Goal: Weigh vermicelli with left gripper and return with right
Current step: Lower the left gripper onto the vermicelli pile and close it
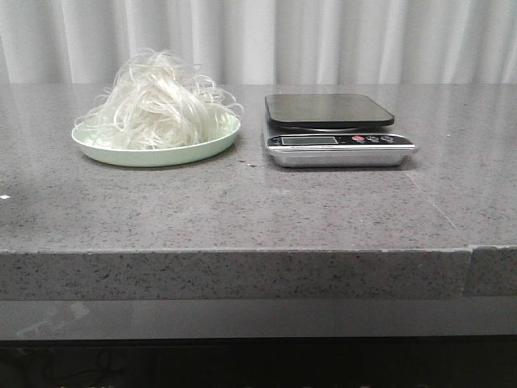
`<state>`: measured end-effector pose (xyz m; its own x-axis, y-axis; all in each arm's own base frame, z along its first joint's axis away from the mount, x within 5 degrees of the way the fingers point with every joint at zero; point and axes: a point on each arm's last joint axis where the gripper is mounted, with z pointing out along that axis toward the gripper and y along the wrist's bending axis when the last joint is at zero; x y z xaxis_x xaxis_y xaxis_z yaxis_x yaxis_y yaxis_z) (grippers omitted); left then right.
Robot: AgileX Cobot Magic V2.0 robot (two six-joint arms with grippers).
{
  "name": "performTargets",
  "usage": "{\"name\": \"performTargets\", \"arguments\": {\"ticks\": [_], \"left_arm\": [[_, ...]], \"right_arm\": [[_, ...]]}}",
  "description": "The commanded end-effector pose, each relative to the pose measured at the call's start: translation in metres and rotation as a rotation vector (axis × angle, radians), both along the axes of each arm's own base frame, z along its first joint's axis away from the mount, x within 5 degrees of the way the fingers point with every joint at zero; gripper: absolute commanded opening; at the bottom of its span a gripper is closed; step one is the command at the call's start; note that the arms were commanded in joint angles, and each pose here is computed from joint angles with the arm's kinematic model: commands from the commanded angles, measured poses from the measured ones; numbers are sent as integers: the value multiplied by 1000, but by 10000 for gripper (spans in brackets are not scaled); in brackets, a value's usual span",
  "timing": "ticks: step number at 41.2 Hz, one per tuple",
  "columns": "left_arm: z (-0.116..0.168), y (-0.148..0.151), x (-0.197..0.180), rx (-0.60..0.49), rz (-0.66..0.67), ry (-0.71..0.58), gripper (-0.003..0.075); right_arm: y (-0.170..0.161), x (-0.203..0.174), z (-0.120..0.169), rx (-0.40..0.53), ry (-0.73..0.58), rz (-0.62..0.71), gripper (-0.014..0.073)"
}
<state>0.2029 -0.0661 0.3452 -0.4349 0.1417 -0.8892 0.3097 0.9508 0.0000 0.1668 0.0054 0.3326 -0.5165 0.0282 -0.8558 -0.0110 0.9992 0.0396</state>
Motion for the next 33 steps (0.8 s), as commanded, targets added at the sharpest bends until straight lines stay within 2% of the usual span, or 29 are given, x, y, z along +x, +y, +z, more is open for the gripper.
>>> {"name": "performTargets", "arguments": {"ticks": [1, 7, 14, 18, 23, 33], "left_arm": [[21, -25, 13, -51, -82, -108, 503], [19, -58, 36, -48, -161, -89, 503], [10, -85, 72, -28, -184, -41, 505], [5, -94, 91, -7, -184, -16, 530], [-2, -103, 111, 18, -183, 0, 610], [-27, -113, 135, 118, -199, 27, 619]], "right_arm": [[-1, 3, 16, -16, -106, -3, 545], [-1, 3, 16, -16, -106, -3, 545], [-1, 3, 16, -16, -106, -3, 545], [-1, 3, 16, -16, -104, -3, 545], [-1, 3, 16, -16, -104, -3, 545], [-1, 3, 16, -16, -103, -3, 545]]}}
